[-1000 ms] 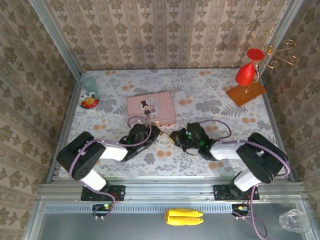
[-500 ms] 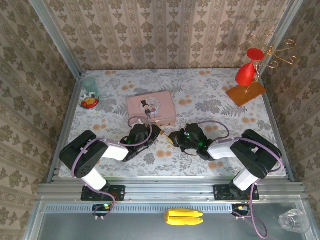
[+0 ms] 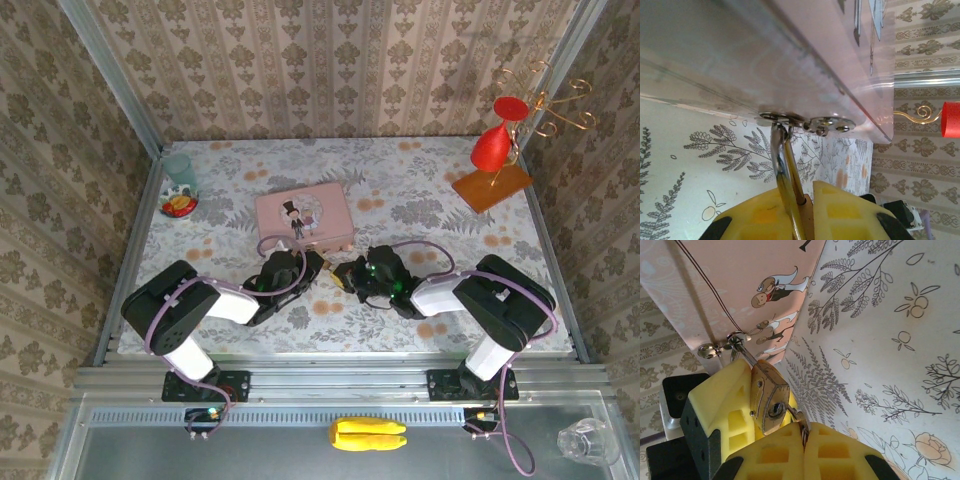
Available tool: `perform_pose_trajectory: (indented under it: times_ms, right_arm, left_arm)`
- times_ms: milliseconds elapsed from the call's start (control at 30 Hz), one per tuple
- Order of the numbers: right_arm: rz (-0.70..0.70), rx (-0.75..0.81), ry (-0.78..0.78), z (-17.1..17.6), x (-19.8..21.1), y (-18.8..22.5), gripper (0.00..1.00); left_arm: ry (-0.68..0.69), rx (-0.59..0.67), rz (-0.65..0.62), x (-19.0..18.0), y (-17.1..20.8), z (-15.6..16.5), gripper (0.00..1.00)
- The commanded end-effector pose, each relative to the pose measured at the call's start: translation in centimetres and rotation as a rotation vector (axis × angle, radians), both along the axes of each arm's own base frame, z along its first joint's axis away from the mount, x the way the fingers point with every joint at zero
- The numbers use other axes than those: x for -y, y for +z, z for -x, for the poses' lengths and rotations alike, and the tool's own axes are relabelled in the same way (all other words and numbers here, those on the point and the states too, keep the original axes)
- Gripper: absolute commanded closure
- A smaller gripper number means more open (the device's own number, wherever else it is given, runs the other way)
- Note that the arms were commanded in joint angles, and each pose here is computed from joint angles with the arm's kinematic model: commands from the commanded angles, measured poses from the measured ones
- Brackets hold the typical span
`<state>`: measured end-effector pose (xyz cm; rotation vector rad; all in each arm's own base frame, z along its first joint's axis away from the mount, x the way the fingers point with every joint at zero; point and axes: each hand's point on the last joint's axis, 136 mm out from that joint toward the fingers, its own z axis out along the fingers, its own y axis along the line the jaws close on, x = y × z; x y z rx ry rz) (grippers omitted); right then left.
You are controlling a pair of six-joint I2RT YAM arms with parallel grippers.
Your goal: Unlock the padlock with the key
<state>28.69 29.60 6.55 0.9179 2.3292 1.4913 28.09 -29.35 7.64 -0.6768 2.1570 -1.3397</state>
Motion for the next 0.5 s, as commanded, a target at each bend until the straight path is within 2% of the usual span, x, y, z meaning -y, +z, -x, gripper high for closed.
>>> perform_pose_trajectory:
  times_ms: [0,467]
  right_arm:
    - [-0.019,0.045,0.012,-0.51,-0.73,1.74,1.00]
    - [0.018,0.040,0.014,-0.38,-0.12,0.86,1.00]
  left_arm:
    - [-0.040,0.034,0.139,1.87,3.15,0.15,0.93]
    - [-0.038,0.034,0.146,1.87,3.28,0.01,0.93]
